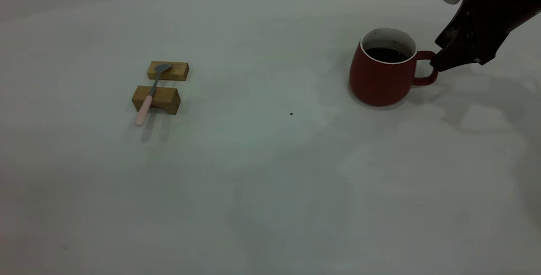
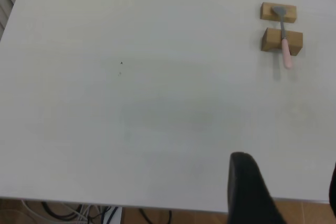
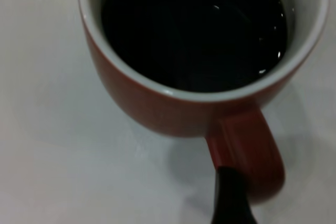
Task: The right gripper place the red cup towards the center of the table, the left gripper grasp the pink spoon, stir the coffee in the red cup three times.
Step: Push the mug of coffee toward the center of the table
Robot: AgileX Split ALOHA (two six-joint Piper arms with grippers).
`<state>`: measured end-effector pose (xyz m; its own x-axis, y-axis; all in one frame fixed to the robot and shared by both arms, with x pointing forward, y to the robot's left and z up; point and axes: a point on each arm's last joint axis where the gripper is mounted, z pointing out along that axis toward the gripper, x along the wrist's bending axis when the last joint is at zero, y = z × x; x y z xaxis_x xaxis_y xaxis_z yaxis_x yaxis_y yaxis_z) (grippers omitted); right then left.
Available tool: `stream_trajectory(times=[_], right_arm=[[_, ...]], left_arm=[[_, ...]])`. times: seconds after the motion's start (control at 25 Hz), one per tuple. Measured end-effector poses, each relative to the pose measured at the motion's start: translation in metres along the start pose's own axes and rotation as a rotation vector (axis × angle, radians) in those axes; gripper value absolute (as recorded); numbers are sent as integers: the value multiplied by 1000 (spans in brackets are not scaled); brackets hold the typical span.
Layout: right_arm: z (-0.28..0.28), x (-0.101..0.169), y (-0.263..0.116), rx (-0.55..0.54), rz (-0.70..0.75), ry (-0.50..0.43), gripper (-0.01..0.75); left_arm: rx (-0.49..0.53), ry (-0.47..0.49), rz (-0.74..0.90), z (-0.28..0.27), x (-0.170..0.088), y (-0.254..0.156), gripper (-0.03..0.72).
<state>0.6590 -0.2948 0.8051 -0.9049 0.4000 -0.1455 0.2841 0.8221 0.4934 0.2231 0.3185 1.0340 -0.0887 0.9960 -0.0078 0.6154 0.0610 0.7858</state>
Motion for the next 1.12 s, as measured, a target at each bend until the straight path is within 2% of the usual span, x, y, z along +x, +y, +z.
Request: stream_trajectory(times=[0.32, 0.72, 1.12], right_arm=[[27, 11, 30, -7, -82, 27, 514], [63, 39, 91, -63, -185, 62, 514], [78, 67, 131, -108, -186, 62, 514]], left_arm=[[0, 0, 0, 0, 0, 0, 445], [0, 0, 0, 0, 0, 0, 445], [0, 0, 0, 0, 0, 0, 445]])
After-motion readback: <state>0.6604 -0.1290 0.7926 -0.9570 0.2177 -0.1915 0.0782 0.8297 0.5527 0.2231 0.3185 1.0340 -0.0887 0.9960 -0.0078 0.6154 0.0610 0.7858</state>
